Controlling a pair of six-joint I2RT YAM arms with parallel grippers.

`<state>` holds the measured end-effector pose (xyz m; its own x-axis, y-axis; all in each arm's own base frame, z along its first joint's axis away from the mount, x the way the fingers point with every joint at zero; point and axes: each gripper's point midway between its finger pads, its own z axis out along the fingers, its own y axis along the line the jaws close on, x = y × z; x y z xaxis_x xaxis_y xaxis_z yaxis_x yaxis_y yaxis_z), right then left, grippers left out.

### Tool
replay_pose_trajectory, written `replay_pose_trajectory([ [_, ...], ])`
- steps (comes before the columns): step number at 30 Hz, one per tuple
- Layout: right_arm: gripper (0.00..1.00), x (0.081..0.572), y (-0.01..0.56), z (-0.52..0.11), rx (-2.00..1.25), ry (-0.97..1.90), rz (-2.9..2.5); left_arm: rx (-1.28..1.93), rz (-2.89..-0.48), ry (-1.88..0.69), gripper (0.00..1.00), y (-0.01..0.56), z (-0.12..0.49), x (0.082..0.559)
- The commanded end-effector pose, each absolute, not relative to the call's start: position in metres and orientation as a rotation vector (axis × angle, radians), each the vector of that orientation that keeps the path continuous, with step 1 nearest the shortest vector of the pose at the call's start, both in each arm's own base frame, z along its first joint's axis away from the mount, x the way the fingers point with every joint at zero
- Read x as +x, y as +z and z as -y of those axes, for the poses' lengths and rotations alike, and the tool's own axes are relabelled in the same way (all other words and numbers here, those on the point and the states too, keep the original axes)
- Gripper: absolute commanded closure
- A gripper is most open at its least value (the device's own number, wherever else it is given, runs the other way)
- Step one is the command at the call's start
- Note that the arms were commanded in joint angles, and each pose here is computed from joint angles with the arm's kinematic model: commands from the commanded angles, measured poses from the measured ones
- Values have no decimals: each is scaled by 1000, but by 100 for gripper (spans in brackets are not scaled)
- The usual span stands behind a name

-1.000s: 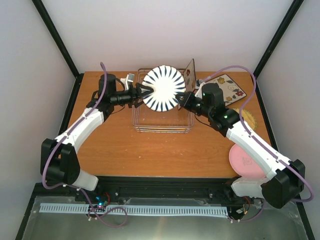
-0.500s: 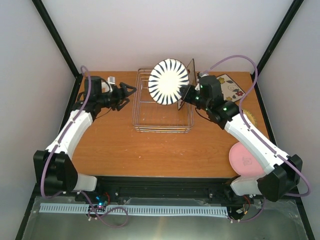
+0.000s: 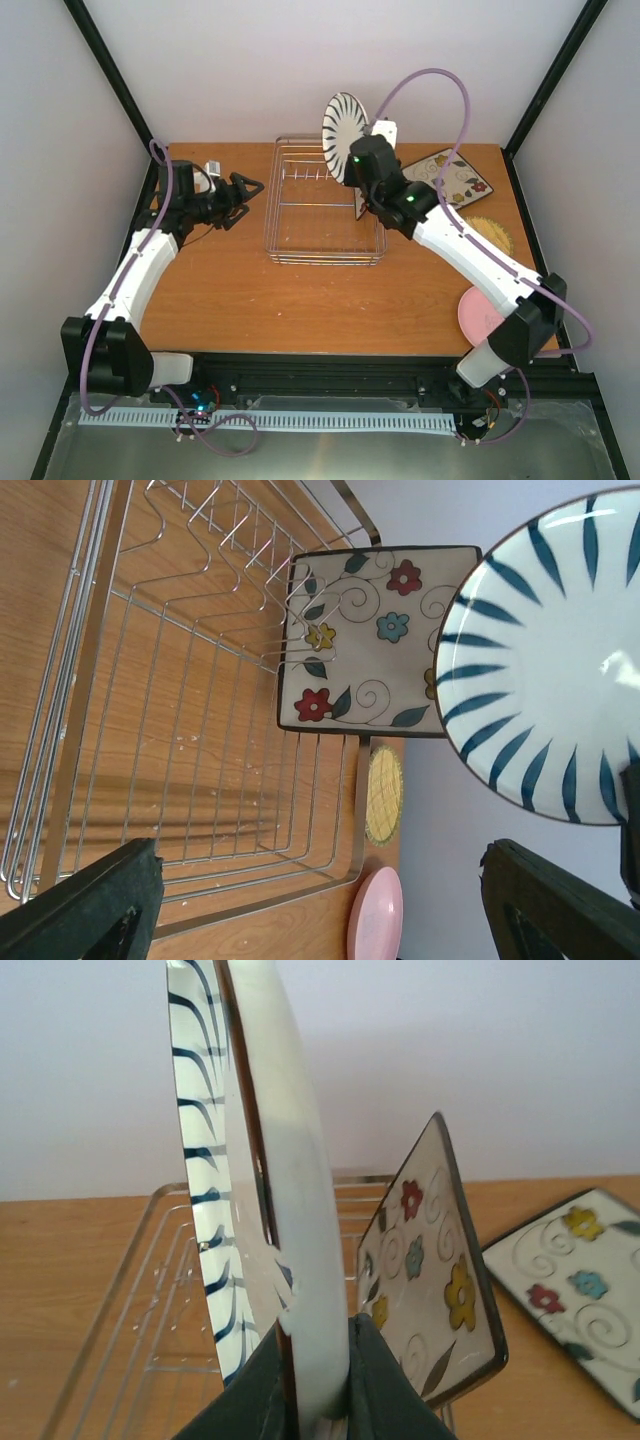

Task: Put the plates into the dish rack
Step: Insert the plate into the dish rack.

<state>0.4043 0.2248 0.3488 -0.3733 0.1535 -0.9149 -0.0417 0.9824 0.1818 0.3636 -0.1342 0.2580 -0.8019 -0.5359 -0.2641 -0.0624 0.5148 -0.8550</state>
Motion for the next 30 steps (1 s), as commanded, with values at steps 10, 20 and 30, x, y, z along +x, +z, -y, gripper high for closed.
replay_pose_trajectory([
  [10,97,439,408,-226,247,-109,-1731,-451,-2255,-1225,13,256,130,345],
  [20,97,463,377,-221,378,-213,-1898,-441,-2263,-1244,13,252,129,337],
  [30,97,470,343,-185,461,-217,-1951,-416,-2272,-1247,13,252,126,330],
])
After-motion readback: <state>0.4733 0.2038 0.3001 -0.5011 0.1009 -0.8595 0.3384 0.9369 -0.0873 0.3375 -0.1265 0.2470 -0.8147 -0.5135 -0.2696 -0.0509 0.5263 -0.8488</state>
